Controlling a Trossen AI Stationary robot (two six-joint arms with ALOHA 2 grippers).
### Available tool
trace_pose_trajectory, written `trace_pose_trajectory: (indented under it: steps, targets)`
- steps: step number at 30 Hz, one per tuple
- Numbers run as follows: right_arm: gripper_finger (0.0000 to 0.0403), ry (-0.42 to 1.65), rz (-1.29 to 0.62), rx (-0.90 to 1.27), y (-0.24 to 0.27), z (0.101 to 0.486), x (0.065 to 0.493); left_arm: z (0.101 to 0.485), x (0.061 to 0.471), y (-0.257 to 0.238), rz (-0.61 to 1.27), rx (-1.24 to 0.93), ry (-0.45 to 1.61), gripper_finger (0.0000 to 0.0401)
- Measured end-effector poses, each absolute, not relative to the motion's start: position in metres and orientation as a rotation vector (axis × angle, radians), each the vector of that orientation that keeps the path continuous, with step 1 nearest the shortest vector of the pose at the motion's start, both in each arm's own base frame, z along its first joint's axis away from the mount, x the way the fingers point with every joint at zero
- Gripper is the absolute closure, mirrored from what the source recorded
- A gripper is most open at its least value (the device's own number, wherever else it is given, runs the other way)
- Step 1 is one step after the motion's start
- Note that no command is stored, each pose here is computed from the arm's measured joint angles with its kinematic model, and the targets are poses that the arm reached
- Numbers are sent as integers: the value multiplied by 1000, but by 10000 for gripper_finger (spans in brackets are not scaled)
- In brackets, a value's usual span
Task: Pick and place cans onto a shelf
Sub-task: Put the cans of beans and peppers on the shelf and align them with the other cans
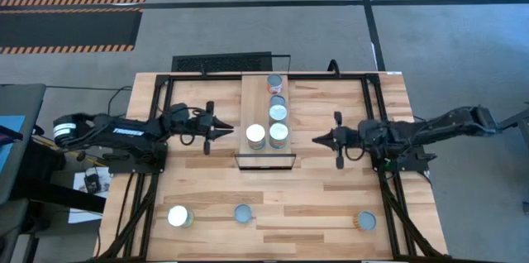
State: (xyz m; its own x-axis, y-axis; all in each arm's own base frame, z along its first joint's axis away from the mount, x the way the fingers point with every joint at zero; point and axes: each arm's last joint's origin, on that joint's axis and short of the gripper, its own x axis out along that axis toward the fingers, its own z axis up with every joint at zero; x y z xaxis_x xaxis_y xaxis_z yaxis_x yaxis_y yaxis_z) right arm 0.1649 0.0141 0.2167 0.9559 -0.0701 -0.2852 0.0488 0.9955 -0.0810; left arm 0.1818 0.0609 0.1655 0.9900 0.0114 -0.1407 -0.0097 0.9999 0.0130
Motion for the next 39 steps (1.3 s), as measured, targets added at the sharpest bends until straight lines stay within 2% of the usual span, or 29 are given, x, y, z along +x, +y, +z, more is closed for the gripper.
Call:
trace_pose_trajectory:
  steps: [10,25,32,39]
  targets:
    - [400,690,-31,167,82,233,151,171,157,49,24,26,33,356]
    - [388,1256,-108,407,203,238,136,167,149,47,64,6,37,356]
    - [321,1436,-207,488,244,227,126,166,149,47,71,-3,40,356]
    - [250,1501,-265,418,260,202,122,166,149,48,85,-19,45,356]
